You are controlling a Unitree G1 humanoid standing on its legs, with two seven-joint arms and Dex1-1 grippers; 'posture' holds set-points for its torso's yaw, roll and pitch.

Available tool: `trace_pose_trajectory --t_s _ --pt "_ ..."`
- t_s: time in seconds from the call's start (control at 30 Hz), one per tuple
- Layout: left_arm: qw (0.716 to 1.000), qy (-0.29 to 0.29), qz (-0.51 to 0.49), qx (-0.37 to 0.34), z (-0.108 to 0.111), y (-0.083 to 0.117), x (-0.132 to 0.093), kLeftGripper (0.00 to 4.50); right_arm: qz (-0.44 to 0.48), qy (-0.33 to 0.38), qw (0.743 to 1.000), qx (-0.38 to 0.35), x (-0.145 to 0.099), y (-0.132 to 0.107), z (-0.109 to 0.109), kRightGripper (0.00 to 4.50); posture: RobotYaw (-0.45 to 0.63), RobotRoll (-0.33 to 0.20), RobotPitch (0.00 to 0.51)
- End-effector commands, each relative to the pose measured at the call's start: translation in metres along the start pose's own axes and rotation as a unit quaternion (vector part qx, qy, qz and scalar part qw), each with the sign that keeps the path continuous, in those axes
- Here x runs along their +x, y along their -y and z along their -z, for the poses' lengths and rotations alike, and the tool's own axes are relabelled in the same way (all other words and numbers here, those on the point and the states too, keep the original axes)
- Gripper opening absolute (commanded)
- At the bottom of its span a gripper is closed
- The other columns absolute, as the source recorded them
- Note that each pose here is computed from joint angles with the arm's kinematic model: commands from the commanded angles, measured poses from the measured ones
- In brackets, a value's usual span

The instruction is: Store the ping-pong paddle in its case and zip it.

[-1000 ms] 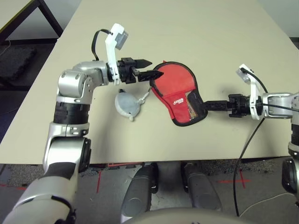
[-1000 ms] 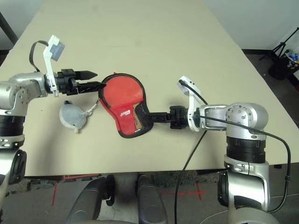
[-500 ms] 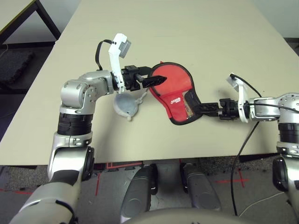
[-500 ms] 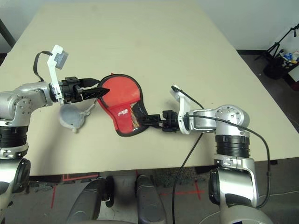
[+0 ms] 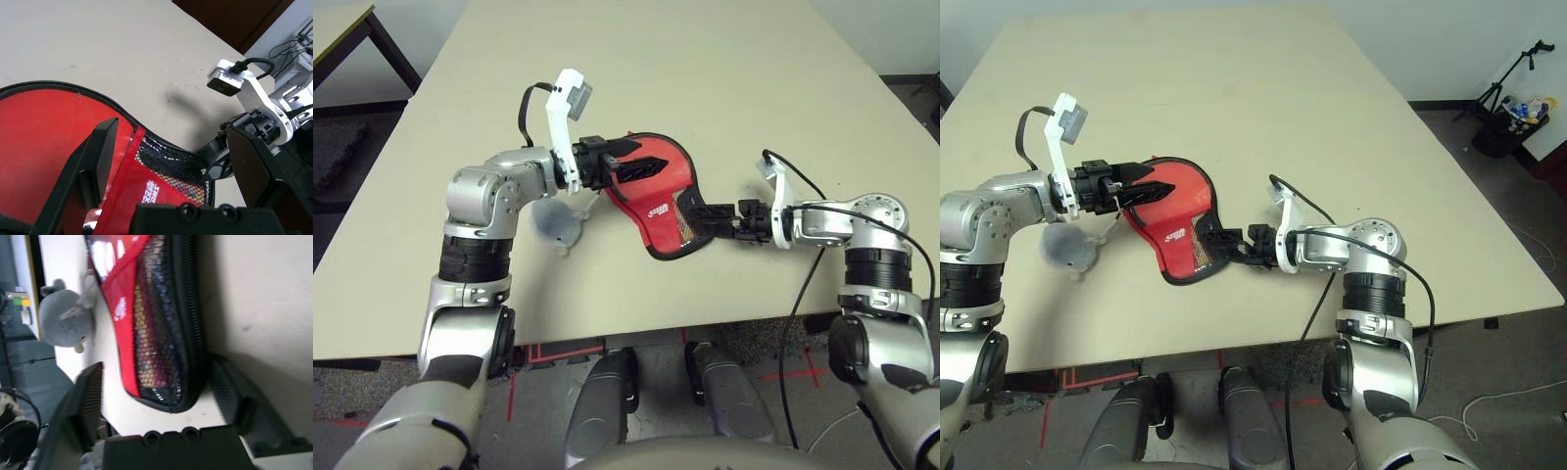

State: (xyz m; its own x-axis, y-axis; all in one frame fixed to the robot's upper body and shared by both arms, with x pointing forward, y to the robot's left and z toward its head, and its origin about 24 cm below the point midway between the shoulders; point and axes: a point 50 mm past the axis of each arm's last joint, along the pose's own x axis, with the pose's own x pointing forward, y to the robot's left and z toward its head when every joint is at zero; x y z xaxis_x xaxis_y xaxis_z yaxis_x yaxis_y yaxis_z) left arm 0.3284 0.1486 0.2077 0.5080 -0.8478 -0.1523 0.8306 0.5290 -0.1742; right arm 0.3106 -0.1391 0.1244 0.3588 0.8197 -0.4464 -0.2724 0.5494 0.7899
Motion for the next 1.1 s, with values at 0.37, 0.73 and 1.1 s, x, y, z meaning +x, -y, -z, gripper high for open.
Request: trace_pose_trajectory --t_s 0.37,0.73,1.1 --pt "1.0 0.0 -0.006 0.0 0.002 -0.001 0.001 4.5 0.04 -0.002 0.999 0.009 -0.004 0.011 0.005 0.04 -0.04 0.0 0.192" --pt "1.0 -0.001 -0.017 0.001 0.005 -0.004 -0.003 4.5 0.075 0.043 0.995 -0.039 -0.065 0.02 0.025 0.04 -0.06 0.0 0.198" --pt "1.0 -0.005 -0.014 0.0 0.007 -0.008 0.001 4.5 0.023 -0.024 0.996 -0.078 -0.077 -0.018 0.086 0.04 -0.1 0.0 0.206"
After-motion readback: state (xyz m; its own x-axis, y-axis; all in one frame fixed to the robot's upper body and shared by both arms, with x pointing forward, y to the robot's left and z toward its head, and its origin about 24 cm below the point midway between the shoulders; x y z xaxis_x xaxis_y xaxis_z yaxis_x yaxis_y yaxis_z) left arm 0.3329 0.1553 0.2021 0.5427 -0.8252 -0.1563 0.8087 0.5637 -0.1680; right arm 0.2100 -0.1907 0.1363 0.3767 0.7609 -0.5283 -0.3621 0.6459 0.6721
